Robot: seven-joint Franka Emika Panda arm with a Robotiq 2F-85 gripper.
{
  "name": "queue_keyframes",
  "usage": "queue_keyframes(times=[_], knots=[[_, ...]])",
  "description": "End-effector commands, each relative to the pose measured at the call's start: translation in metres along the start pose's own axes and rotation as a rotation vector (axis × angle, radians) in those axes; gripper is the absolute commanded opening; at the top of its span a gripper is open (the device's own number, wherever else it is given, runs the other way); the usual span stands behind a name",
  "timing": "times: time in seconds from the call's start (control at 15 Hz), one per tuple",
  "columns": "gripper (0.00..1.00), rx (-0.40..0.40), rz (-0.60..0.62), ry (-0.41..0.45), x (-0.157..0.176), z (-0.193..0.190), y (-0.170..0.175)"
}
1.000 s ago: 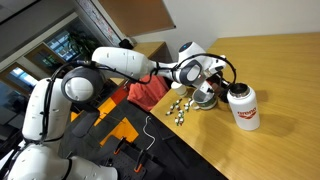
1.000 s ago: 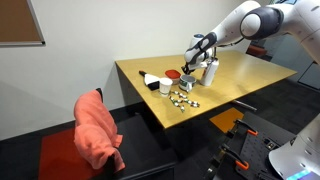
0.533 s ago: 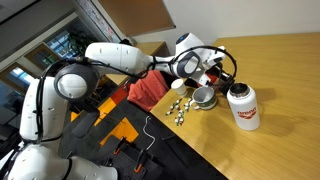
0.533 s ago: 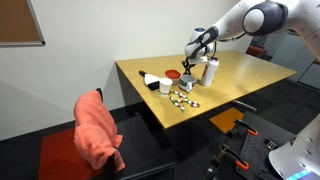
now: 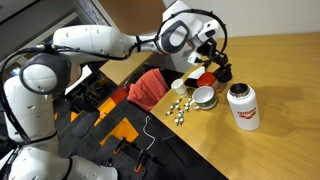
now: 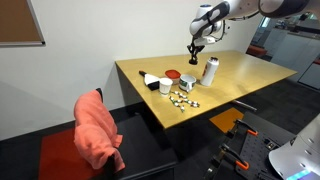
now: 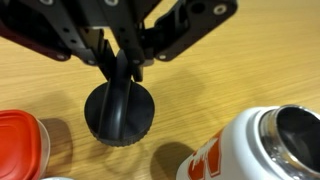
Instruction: Put the lid on the white flask
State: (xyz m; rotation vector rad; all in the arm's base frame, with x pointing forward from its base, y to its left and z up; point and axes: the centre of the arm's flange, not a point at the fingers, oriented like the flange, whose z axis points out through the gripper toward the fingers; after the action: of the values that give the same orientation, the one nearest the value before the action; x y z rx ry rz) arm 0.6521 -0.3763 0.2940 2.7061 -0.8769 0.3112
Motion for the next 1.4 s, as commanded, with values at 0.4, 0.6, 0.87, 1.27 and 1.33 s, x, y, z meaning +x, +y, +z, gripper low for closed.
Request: queue_keyframes(times=[0.4,0.6,0.87,1.27,1.33], knots=[[0.05,-0.029,0.138,0.044,-0.022,-0.093,0.07],[0.05,-0.029,0.211,0.044,-0.02,-0.093,0.105],[0.05,-0.037,0.308,0.036,-0.019,-0.08,0.142],[0.05,-0.039,0.357,0.0,-0.025,-0.062,0.159],[0.05,-0.038,0.357,-0.006,-0.026,-0.059,0.158]])
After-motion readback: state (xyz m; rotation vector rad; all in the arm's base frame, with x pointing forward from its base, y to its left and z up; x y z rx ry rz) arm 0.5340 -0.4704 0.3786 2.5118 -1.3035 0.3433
